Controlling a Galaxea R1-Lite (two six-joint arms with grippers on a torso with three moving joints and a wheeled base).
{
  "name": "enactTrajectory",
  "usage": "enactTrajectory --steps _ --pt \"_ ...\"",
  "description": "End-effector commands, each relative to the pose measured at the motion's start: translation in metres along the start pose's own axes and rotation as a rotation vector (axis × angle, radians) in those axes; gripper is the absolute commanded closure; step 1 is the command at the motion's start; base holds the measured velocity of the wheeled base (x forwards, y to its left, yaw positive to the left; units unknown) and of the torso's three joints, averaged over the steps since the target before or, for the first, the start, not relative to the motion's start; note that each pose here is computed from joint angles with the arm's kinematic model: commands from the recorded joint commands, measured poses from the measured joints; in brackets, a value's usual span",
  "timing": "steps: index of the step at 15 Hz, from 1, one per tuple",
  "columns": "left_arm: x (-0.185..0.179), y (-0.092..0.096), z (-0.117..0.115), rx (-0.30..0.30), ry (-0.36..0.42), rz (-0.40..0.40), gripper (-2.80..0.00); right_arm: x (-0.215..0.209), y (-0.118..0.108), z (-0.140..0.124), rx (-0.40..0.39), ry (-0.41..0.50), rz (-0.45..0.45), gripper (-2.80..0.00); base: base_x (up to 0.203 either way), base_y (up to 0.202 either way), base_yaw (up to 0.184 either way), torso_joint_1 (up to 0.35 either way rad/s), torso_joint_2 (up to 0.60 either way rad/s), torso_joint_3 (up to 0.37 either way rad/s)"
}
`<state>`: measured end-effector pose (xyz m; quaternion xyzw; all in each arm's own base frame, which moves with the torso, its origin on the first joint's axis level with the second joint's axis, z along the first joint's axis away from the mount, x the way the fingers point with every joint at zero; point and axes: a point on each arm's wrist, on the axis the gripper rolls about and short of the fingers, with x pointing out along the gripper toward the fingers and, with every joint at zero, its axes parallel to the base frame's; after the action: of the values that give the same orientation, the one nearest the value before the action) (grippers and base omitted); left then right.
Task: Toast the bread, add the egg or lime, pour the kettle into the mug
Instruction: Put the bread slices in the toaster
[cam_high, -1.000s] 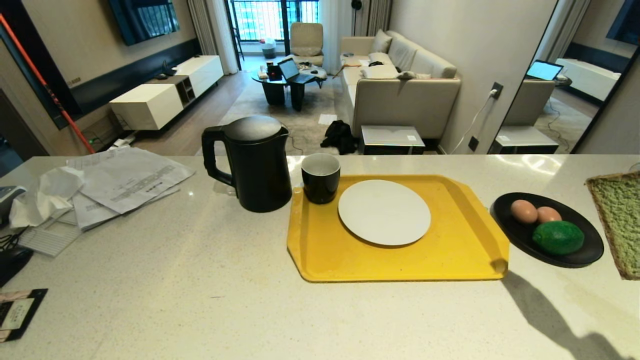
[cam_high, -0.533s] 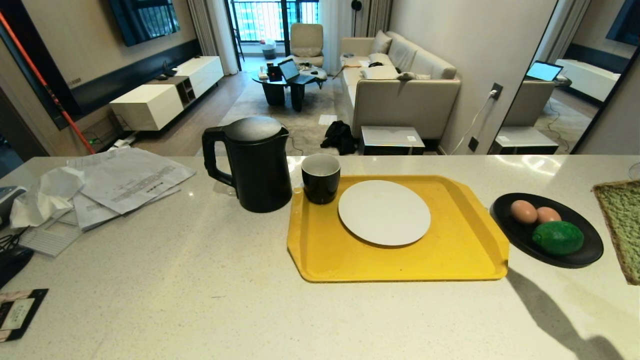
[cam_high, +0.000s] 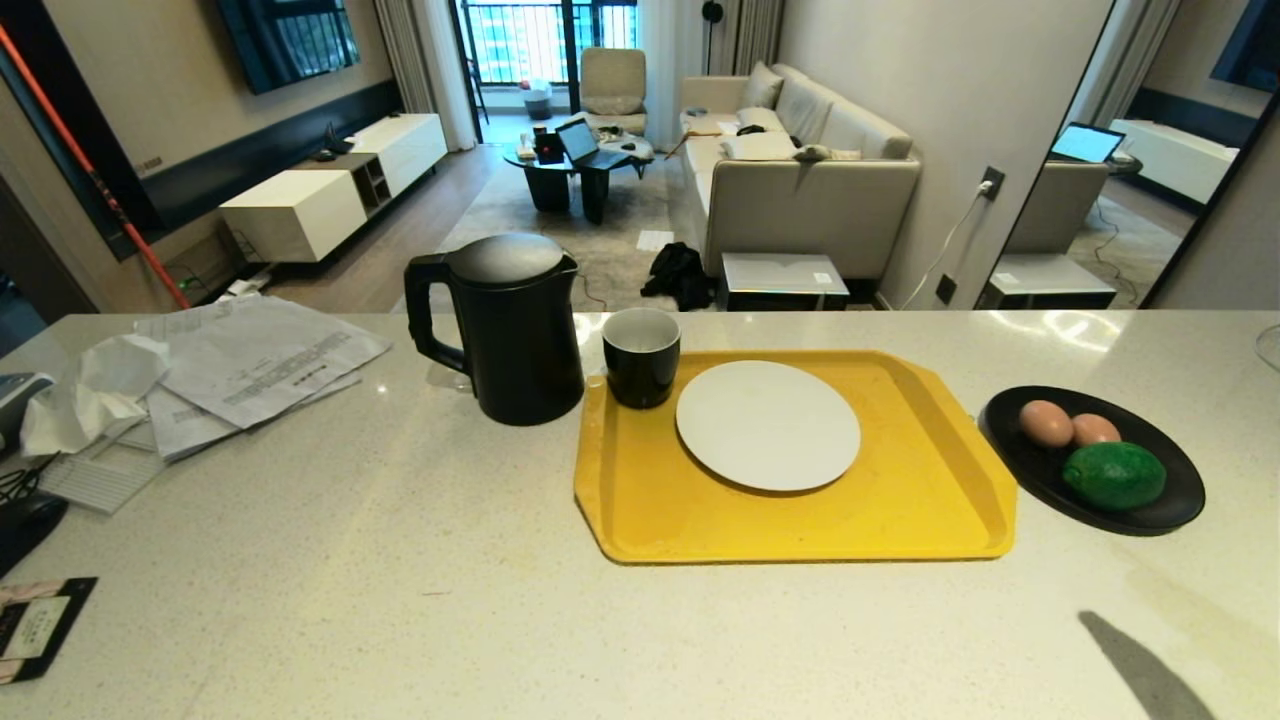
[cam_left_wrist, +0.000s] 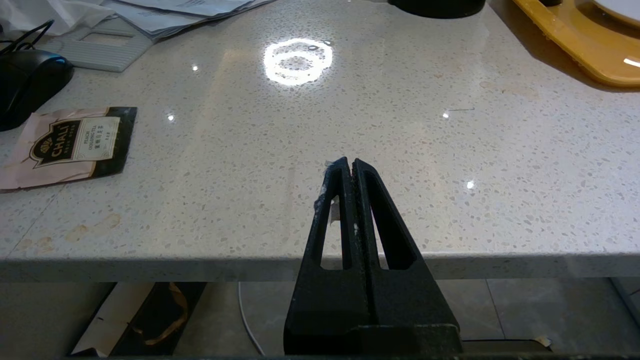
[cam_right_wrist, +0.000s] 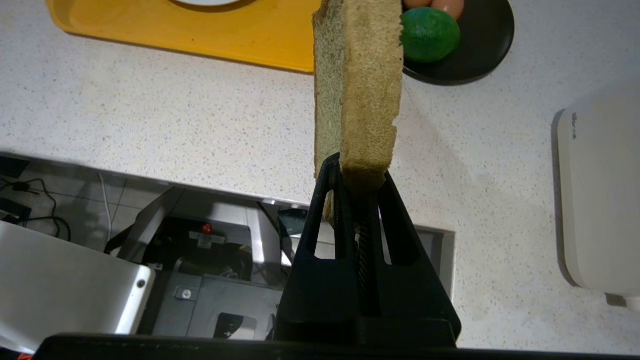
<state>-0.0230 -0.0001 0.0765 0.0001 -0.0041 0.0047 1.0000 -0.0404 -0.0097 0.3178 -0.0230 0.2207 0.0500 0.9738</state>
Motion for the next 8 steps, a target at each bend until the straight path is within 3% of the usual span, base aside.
enactTrajectory --steps 1,5,8 --pt "0.0001 0.0000 0.0000 0.000 0.000 0.000 0.00 -0.0098 -0.0010 0.0011 0.002 -0.024 -0.009 0.00 0.000 0.000 0.000 0.000 0.00 0.000" --pt "0.0000 0.0000 0.0000 0.000 -0.001 0.000 0.00 -0.0147 -0.0017 0.0038 0.002 -0.054 -0.024 0.00 0.000 0.000 0.000 0.022 -0.04 -0.014" --pt "0.0000 0.0000 0.0000 0.000 -0.001 0.000 0.00 -0.0157 -0.0018 0.0048 0.001 -0.061 -0.024 0.00 0.000 0.000 0.000 0.267 -0.46 -0.198"
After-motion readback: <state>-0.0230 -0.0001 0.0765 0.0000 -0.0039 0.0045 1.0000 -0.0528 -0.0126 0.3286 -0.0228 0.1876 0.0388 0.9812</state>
